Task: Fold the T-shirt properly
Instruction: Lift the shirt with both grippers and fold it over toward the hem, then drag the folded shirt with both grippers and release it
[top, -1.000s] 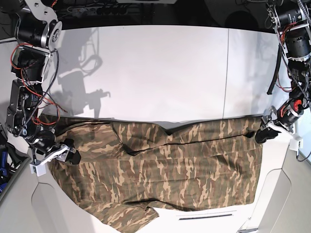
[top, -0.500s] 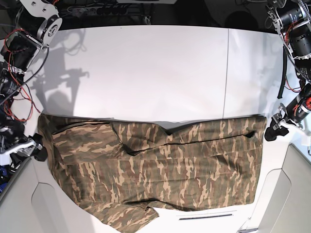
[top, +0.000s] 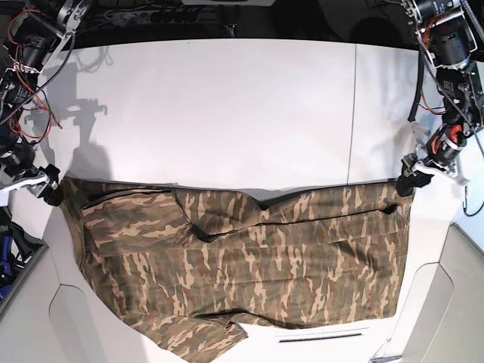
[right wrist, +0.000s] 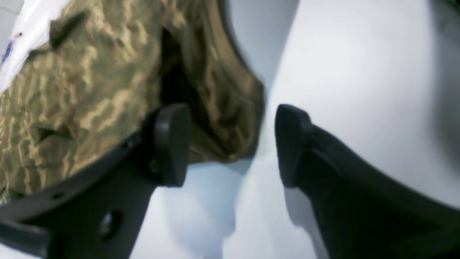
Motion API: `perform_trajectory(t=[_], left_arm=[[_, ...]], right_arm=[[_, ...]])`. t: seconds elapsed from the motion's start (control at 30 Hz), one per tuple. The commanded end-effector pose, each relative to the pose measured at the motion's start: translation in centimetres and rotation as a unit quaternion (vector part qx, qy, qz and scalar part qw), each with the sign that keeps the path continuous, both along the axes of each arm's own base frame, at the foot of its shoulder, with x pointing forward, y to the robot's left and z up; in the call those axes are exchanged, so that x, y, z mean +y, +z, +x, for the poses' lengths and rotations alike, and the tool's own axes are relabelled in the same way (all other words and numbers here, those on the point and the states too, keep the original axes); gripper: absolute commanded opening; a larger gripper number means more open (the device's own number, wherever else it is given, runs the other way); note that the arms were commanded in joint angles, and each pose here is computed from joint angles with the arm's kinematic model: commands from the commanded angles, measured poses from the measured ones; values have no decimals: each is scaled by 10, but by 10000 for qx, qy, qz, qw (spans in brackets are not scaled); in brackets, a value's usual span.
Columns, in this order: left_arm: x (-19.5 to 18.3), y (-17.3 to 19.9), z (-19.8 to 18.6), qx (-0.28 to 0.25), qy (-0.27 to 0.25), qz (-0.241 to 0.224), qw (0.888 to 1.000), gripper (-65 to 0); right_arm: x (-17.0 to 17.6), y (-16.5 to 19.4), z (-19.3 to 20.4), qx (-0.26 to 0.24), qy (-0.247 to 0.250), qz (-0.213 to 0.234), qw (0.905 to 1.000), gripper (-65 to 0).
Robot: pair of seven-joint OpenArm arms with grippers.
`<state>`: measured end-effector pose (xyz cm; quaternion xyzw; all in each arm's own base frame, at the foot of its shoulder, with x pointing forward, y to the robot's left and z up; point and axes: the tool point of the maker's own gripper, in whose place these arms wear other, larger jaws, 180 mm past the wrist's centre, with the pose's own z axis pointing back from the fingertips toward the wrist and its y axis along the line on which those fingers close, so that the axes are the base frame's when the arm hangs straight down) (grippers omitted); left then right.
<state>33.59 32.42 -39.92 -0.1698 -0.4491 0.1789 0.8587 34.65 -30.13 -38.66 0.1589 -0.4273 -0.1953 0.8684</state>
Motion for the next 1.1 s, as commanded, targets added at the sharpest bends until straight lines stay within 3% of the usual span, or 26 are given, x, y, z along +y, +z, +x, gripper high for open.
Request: perform_trajectory(t=[0.0,0.23,0.43,0.6,0.67,0.77,0.97,1.07], left_arm=[[6,12,9,-173,6,124,9998,-225],[6,-2,7,-224,209,114,9995,-246],[7,0,8,-276,233,106,9993,-490],[7,8,17,-386,234,108,9989,-650],[5,11,21,-431,163,102,9989,-650],[-8,21,26,-584,-358,124,9976,-650],[6,47,34,-787,-384,238,9959,-650],[6,52,31,-640,-556,223,9962,-650]], right_arm=[[-5,12,10,-250,-36,-22,9997,-281],[31,-16,13,-163,310,295,9989,-281],[54,-15,22,-351,420,386,9978,-298],[58,-4,37,-458,480,291,9974,-569],[57,1,42,-511,492,251,9972,-650],[60,6,45,-606,650,217,9958,-650],[62,3,40,-359,858,247,9954,-650],[56,3,34,-208,911,325,9951,-650]])
